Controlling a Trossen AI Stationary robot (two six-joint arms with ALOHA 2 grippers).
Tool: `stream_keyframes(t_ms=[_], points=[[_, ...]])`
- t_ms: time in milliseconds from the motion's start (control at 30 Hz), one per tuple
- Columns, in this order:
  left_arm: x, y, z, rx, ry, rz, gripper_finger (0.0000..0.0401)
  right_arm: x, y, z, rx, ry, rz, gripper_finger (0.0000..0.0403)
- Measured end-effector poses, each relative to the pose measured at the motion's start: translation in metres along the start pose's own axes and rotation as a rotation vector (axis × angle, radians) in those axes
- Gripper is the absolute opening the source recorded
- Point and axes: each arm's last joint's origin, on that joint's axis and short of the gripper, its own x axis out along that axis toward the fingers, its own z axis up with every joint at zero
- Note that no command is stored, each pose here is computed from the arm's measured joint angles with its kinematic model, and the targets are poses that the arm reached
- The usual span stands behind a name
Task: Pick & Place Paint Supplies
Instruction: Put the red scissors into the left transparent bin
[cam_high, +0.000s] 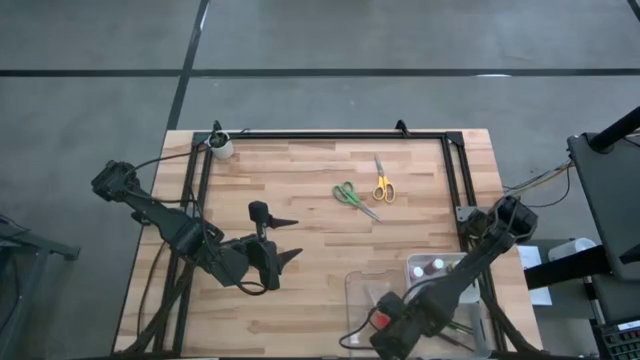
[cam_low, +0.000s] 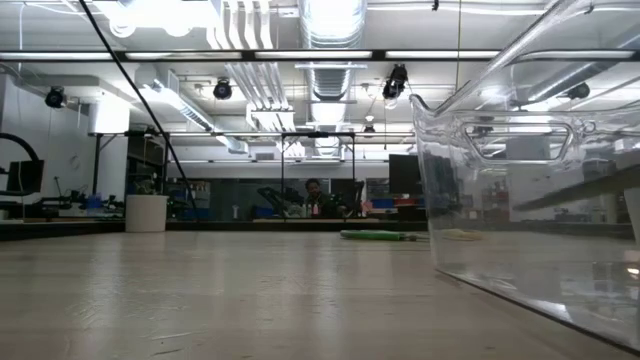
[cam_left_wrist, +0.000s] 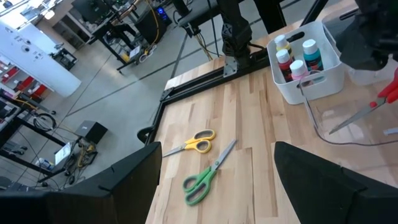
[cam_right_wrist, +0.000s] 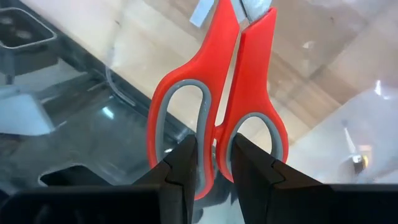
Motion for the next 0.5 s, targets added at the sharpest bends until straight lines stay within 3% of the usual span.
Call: stream_keyframes(t_ms=[233,500], points=[[0.0000,0.0000,0.0000,0.000,0.000,0.000,0.0314,0.0012,-0.0001,0.0056,-0.010,0.016,-0.021,0.0088],[0.0000,0.0000,0.0000,0.000,0.000,0.000,0.0314,0.0004,0.0001,0.0065,-0.013,0.009,-0.018,0.0181]])
